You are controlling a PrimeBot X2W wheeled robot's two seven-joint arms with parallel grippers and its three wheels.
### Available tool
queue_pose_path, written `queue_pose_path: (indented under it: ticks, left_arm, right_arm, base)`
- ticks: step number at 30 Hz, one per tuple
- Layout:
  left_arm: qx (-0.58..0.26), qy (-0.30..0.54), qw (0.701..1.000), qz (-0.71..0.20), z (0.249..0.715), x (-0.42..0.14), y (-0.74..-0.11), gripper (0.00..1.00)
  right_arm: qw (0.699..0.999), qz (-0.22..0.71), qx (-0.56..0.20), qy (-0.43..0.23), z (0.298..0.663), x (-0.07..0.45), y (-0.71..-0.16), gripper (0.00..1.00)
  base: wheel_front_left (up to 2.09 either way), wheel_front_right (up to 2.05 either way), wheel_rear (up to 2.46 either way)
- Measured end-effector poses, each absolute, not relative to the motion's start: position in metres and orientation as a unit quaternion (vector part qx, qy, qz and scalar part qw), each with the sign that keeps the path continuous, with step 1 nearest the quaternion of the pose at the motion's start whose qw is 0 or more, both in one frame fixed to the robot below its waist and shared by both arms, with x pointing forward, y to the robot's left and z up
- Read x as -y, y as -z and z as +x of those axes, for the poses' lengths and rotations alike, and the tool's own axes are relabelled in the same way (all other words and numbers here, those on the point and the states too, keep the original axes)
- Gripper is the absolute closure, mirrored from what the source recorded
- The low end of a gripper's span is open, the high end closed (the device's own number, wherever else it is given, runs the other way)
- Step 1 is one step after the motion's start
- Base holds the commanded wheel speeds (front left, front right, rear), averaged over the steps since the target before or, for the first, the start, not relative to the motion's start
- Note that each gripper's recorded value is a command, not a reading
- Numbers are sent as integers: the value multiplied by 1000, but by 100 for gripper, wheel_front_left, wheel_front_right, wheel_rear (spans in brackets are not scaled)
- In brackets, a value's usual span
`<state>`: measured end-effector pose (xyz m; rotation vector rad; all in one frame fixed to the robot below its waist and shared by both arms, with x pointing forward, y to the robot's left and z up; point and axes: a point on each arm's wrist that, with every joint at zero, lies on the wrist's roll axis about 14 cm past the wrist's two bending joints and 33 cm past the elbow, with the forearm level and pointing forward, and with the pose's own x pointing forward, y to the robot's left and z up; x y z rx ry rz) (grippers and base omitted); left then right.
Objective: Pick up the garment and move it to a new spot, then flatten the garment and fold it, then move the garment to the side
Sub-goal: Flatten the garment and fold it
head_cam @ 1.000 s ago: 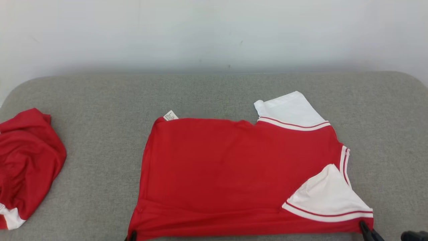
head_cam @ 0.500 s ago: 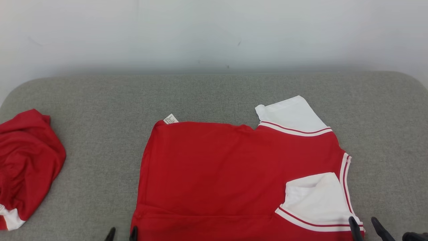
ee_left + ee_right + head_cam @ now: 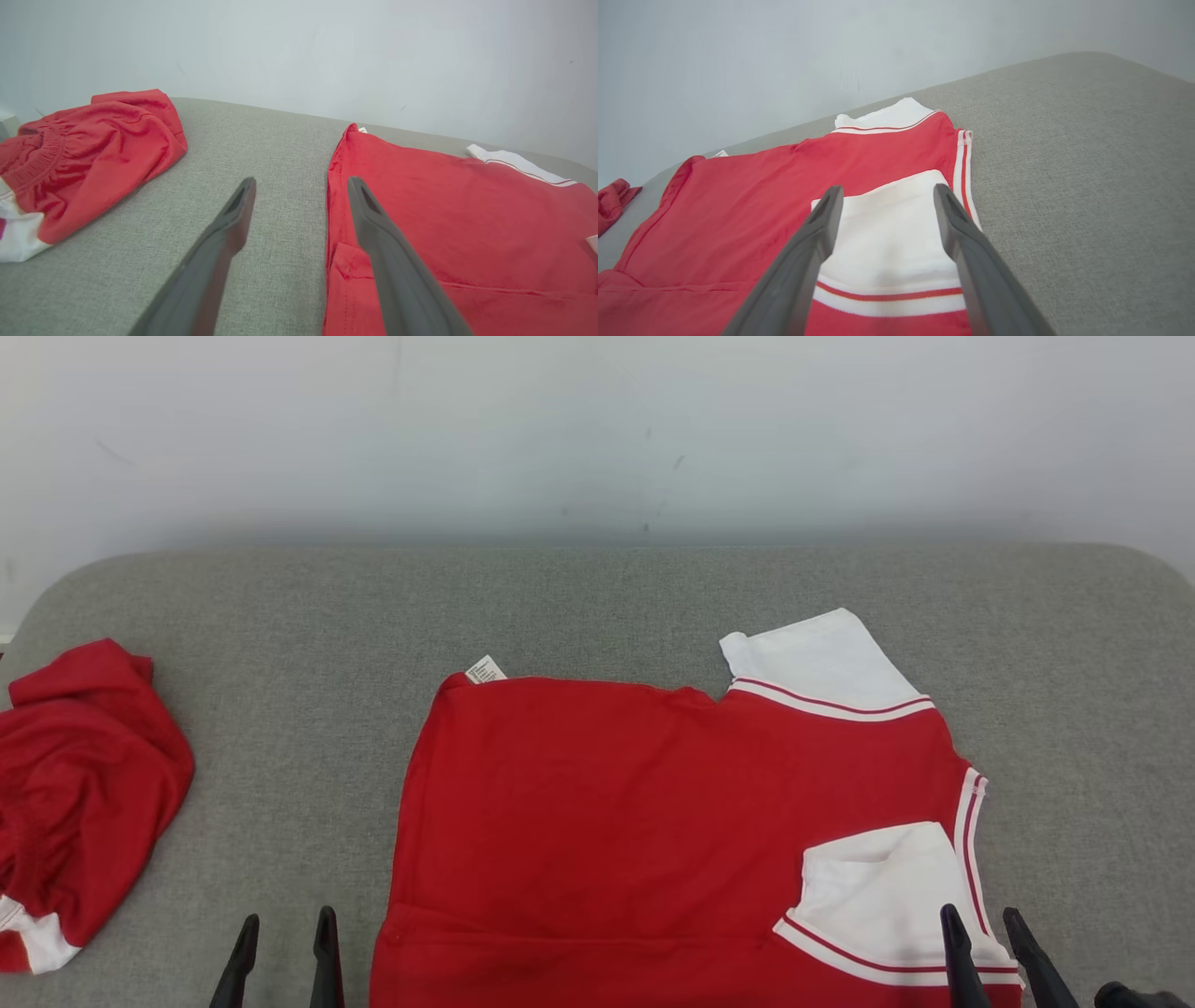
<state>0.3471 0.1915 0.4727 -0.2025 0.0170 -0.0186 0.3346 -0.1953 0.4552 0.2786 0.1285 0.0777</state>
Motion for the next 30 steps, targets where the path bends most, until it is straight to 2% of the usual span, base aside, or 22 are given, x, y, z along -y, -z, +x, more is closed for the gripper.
queue_pose_path:
  ticks: [7,14,19,30]
  left_arm:
    - [8,-7,996,-83,348,-201,-482,0]
    - [2,3,997,-82,354,-194,-479,0]
    - [15,39,996,-84,384,-174,-488,0]
    - [-20,121,992,-38,476,-152,-478,0]
  right_arm:
    - [987,153,-47,-10,333,197,-452,0]
    - [988,150,-33,-11,339,189,-458,0]
    - [990,137,-9,-23,356,185,-473,0]
    - [992,99,39,-64,422,173,-508,0]
  base:
    - [0,0,0]
    - [0,0,0]
    - [0,0,0]
    - [0,0,0]
